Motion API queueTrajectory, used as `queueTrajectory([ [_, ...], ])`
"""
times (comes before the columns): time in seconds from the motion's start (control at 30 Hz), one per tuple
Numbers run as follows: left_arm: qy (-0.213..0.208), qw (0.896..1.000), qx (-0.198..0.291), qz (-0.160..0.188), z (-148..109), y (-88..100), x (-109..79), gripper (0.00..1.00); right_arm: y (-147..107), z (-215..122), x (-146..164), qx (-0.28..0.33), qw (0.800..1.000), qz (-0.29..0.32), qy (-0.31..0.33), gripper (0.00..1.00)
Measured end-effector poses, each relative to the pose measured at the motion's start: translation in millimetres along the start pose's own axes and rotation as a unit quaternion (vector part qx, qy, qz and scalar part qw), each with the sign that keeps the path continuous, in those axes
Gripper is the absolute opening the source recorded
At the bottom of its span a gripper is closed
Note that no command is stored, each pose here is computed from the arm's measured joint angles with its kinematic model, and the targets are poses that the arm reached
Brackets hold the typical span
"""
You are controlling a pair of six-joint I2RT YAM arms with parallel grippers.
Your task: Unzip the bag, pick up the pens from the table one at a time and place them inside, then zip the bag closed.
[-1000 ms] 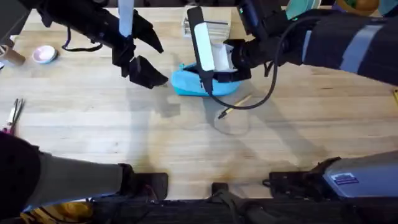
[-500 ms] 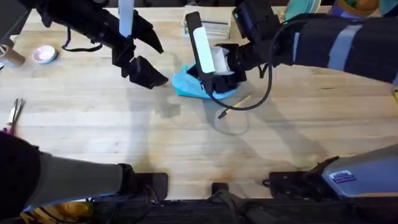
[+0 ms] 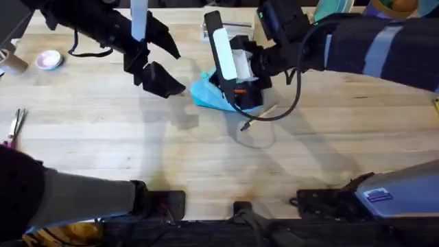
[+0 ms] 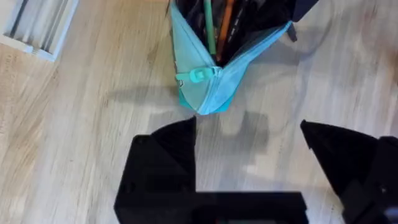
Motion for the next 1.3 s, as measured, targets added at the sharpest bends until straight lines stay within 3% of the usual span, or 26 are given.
queueTrajectory([
  [0.13,0.0,1.0,0.0,0.0,0,0.0,0.0,0.993,4,-11,-4,-0.001,1.0,-0.003,-0.014,0.998],
  [0.33,0.0,1.0,0.0,0.0,0,0.0,0.0,0.993,24,-69,-22,-0.004,0.988,0.123,-0.094,0.998],
  [0.47,0.0,1.0,0.0,0.0,0,0.0,0.0,0.993,27,-96,-12,0.017,0.96,0.262,-0.102,0.998],
  [0.63,0.0,1.0,0.0,0.0,0,0.1,0.1,0.993,25,-125,18,0.071,0.902,0.416,-0.09,0.998],
  [0.73,0.0,1.0,0.0,0.0,0,0.1,0.1,0.993,23,-140,36,0.105,0.853,0.503,-0.09,0.997],
  [0.93,0.0,1.0,0.0,0.0,0,0.0,0.1,0.994,18,-155,70,0.171,0.728,0.659,-0.082,0.997],
  [0.97,0.0,1.0,0.0,0.0,0,0.0,0.2,0.994,17,-155,72,0.175,0.704,0.683,-0.086,0.997],
  [1.0,0.0,1.0,0.0,0.0,0,0.1,0.1,0.994,15,-152,73,0.177,0.65,0.733,-0.096,0.997],
  [1.13,0.0,1.0,0.0,0.0,0,0.1,0.1,0.994,12,-147,78,0.194,0.581,0.784,-0.1,0.997],
  [1.17,0.0,1.0,0.0,0.0,0,0.1,0.1,0.993,8,-143,81,0.196,0.521,0.822,-0.116,0.997],
  [1.3,0.0,1.0,0.0,0.0,0,0.1,0.2,0.993,2,-127,91,0.194,0.469,0.852,-0.13,0.997],
])
Point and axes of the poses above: each hand's point on the last joint's axis, 136 mm out from that joint toward the fingers, its own z axis out along the fingers, its own x axis along the line the jaws close on, y = z × x, the point moved 7 cm from there along -z, back along the fingers, and after that the axes turned 14 degrees about -z, right-handed, at the moved point
